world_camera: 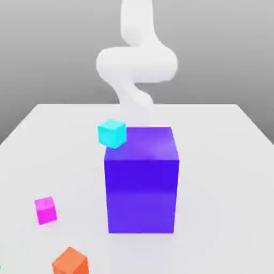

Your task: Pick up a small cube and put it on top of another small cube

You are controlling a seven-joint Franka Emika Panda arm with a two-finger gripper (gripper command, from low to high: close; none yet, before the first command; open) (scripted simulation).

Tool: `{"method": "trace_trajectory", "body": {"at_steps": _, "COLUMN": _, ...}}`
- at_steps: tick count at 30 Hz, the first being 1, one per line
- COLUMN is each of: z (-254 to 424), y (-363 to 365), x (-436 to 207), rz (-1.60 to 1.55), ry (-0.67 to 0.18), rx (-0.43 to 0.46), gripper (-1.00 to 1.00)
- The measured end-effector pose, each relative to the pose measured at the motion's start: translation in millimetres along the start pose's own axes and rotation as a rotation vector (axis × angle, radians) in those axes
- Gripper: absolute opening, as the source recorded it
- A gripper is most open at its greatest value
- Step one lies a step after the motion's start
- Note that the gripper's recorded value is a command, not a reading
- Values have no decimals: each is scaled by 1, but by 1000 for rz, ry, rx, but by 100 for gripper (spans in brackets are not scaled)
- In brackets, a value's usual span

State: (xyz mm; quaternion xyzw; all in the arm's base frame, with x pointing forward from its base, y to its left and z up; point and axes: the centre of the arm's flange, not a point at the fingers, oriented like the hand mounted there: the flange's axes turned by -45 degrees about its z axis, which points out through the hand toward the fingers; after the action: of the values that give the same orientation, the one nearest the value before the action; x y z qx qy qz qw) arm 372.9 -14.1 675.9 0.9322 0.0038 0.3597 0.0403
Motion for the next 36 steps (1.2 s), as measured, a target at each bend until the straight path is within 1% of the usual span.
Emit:
{"method": "trace_trajectory", "body": {"at_steps": 3, "z": 55, "y": 19, "x": -11, "rz": -65, "ry": -87, "rx": -71, "gripper": 0}}
{"method": "trace_trajectory", "body": {"at_steps": 7, "z": 120, "y": 50, "x": -36, "rz": -141, "ry": -209, "rx": -131, "gripper": 0}}
{"method": "trace_trajectory", "body": {"at_steps": 10, "z": 165, "y": 76, "x": -63, "rz": -193, "ry": -302, "rx": -150, "gripper": 0}}
{"method": "trace_trajectory", "body": {"at_steps": 14, "z": 217, "y": 112, "x": -108, "rz": -253, "ry": -423, "rx": -145, "gripper": 0}}
{"method": "trace_trajectory", "body": {"at_steps": 19, "z": 268, "y": 151, "x": -175, "rz": -315, "ry": -557, "rx": -90, "gripper": 0}}
{"method": "trace_trajectory", "body": {"at_steps": 25, "z": 309, "y": 187, "x": -266, "rz": -359, "ry": -671, "rx": 30, "gripper": 0}}
{"method": "trace_trajectory", "body": {"at_steps": 28, "z": 322, "y": 197, "x": -311, "rz": -372, "ry": -701, "rx": 106, "gripper": 0}}
{"method": "trace_trajectory", "body": {"at_steps": 32, "z": 337, "y": 195, "x": -362, "rz": -401, "ry": -707, "rx": 218, "gripper": 0}}
{"method": "trace_trajectory", "body": {"at_steps": 36, "z": 356, "y": 193, "x": -384, "rz": -403, "ry": -698, "rx": 237, "gripper": 0}}
